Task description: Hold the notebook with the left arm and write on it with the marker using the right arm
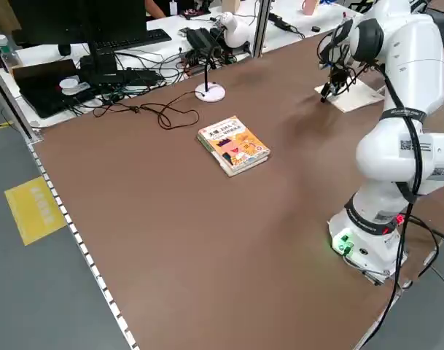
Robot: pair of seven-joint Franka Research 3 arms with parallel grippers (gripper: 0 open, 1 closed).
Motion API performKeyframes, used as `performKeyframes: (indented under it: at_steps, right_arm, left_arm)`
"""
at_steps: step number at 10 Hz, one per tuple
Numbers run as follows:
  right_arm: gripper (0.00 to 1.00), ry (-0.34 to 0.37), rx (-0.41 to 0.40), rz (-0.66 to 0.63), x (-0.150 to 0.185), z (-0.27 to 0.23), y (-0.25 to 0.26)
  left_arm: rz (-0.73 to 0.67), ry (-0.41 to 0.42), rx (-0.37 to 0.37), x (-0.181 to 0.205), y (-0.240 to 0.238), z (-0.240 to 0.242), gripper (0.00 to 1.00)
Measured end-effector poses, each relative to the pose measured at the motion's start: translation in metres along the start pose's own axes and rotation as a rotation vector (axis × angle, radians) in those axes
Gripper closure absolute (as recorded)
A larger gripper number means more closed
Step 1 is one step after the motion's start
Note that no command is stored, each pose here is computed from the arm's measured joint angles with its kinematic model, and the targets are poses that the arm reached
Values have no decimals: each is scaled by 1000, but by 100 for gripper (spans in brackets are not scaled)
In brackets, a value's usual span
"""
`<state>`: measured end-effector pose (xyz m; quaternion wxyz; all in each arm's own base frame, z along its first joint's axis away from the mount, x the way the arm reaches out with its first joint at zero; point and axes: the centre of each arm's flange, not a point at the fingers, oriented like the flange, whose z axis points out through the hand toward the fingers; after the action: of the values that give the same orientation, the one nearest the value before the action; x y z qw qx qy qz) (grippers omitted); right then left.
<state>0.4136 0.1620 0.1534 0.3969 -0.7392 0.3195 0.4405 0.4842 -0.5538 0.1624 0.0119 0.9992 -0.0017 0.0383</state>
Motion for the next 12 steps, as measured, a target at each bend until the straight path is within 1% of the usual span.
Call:
performKeyframes:
  at_steps: [12]
  right_arm:
    - [83,23,36,-21,7,-21,0]
  left_arm:
    - [0,0,0,0,0,0,0]
